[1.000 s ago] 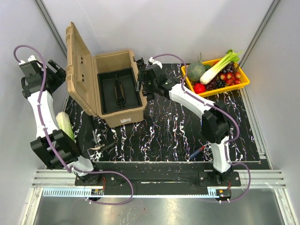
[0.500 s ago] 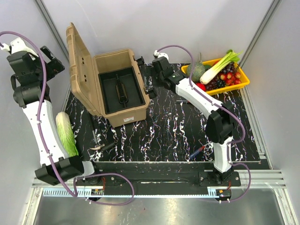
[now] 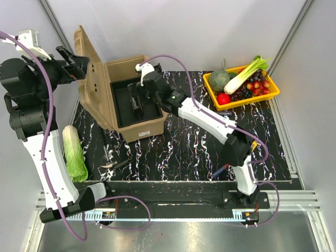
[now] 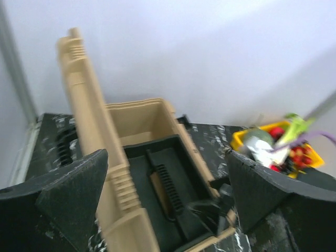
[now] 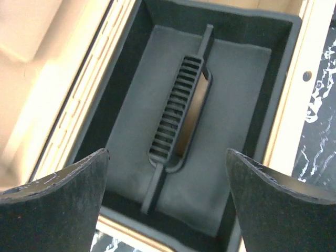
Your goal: Pack the tool kit
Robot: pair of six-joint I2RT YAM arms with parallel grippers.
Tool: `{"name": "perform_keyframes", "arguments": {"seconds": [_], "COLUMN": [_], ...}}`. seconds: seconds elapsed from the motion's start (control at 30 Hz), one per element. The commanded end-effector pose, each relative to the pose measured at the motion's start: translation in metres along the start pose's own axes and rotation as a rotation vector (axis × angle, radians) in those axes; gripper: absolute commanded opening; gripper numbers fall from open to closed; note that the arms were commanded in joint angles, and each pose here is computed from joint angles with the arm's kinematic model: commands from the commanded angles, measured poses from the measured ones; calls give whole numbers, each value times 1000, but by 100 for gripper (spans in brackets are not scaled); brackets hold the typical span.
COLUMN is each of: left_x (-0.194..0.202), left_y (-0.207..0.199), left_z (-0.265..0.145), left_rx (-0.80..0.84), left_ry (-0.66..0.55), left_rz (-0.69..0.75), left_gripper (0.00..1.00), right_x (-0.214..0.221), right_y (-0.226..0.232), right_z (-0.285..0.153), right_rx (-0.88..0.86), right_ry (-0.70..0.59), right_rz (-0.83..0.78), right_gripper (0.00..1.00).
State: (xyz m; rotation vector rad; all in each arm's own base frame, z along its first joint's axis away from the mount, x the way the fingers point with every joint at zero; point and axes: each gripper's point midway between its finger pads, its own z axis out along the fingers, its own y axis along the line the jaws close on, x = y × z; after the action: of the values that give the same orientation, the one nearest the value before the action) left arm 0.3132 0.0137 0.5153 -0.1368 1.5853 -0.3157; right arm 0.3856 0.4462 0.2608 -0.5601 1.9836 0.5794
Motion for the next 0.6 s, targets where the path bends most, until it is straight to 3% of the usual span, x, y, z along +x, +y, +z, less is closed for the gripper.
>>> {"name": "perform_keyframes", "arguments": {"seconds": [0.0, 0.17, 0.33, 0.43, 0.57], "left_x": [-13, -5, -3, -4, -12], "left_y": [-62, -80, -69, -59, -36], "left_z": [-9, -7, 1, 3, 0], "left_rx": [295, 381, 318, 257, 103], "left_ry": [-19, 4, 4, -5, -25], "left_rz": [29, 5, -25, -21, 3], "left_gripper": [99, 99, 99, 99, 99], "right_x": [-8, 5, 30, 37, 37], "right_y": [-12, -4, 1, -2, -6], "right_z": [27, 53, 71, 76, 76], "right_rx": [98, 70, 86, 125, 178], "right_ry": [-20, 15, 77, 89, 73], "right_rz": [60, 49, 37, 48, 37], "right_gripper": [94, 87, 79, 70, 50]}}
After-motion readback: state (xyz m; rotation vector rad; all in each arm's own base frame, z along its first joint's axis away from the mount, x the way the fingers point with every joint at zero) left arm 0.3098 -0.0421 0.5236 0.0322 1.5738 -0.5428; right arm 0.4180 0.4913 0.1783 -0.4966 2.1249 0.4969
